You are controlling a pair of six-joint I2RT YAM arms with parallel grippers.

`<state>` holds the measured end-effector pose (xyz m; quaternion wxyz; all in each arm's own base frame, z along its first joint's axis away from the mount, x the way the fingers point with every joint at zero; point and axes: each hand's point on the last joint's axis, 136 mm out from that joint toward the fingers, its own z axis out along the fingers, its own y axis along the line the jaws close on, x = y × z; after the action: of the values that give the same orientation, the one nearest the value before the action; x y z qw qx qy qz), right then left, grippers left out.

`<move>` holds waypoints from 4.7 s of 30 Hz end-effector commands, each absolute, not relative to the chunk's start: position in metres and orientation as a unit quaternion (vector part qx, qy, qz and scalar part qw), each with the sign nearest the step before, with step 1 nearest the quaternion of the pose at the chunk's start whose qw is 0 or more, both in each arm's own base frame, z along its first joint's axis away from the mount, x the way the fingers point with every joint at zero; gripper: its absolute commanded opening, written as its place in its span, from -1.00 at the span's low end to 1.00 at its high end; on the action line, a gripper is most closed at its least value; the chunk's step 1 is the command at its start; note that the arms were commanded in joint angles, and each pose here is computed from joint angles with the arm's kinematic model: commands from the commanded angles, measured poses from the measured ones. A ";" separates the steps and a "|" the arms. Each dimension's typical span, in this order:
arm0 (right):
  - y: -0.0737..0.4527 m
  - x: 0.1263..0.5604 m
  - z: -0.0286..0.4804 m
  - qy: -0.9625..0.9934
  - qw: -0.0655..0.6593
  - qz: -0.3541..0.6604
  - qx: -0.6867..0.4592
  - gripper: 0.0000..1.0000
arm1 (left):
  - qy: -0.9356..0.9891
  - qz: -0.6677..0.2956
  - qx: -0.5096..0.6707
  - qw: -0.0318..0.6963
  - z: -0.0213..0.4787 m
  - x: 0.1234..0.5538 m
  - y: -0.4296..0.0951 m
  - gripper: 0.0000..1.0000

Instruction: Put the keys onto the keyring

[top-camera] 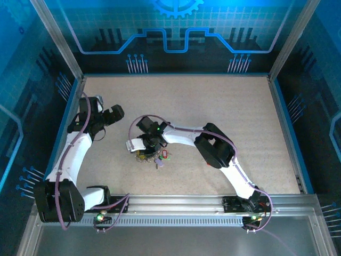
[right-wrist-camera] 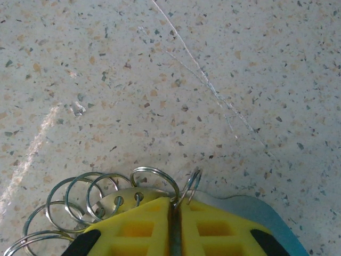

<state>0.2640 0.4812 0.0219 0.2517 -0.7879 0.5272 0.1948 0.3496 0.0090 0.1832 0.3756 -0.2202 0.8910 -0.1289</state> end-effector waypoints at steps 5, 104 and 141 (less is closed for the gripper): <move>0.474 0.272 0.027 0.539 0.268 0.180 -0.778 -0.71 | 0.888 -0.123 -0.220 0.385 0.186 0.348 0.014 0.98; 0.480 0.268 0.015 0.569 0.203 0.207 -0.769 -0.81 | 0.858 -0.201 -0.326 0.343 0.166 0.288 0.015 0.98; 0.400 0.282 0.148 0.561 0.438 0.290 -0.640 -1.00 | 0.757 -0.301 0.291 0.501 0.216 0.259 -0.141 0.15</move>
<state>0.2837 0.3987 0.1049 0.3849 -0.6446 0.6035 0.2686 0.2678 -0.1235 0.2077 0.4818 0.1914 0.8010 -0.2995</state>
